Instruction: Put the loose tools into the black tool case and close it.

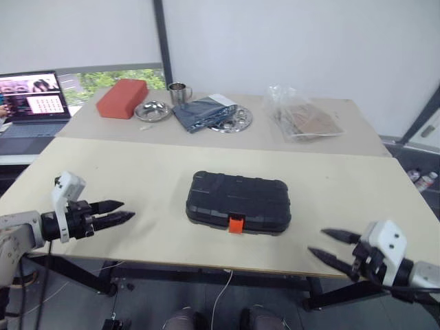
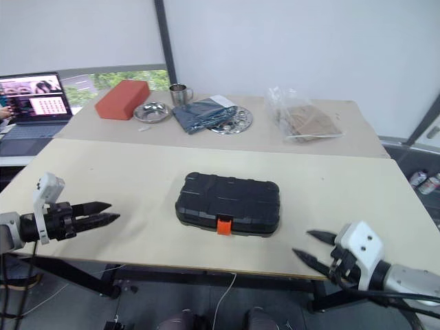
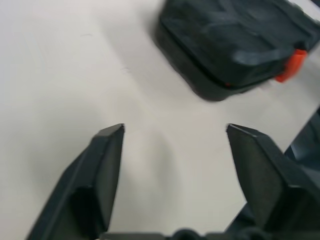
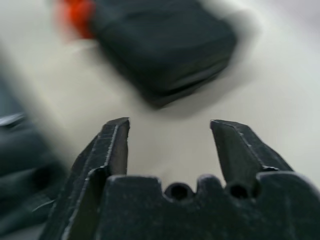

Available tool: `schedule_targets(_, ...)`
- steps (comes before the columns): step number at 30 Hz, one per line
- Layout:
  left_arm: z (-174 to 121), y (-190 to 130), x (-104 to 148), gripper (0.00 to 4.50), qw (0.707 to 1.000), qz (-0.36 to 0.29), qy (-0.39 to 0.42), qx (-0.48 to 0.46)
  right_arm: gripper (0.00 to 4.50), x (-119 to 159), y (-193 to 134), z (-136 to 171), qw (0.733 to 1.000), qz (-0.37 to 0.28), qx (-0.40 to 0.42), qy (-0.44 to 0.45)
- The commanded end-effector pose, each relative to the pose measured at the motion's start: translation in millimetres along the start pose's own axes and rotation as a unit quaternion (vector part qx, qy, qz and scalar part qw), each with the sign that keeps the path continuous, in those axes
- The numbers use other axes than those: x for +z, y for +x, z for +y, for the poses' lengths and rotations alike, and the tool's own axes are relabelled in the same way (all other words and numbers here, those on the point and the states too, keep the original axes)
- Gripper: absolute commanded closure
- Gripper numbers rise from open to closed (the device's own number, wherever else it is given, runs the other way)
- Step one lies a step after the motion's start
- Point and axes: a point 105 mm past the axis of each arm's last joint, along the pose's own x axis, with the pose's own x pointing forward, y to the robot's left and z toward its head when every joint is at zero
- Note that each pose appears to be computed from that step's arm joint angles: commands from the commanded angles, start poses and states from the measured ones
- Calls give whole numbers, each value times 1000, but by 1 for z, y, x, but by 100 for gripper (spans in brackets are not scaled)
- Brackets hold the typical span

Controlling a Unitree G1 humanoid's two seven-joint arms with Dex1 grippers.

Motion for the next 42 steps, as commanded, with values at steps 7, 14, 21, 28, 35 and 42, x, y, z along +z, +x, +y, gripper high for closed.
schedule_targets(7,0,130,43,421,982,-8,181,-61,423,3,56,3,996,15,57,-69)
schedule_targets(14,-26,180,53,447,958,4,273,-94,449,9,88,-20,994,23,26,-99)
schedule_targets(21,-76,172,20,447,907,61,266,-322,449,10,78,-84,988,32,-112,-105)
schedule_targets(28,-68,159,52,447,925,-9,238,-297,449,16,53,-72,995,-1,-89,-48)
schedule_targets(35,-114,152,87,447,910,-53,170,-375,449,51,44,-52,996,-63,-60,12)
schedule_targets(42,-158,192,40,447,887,9,251,-387,449,49,60,-47,998,-38,-39,17)
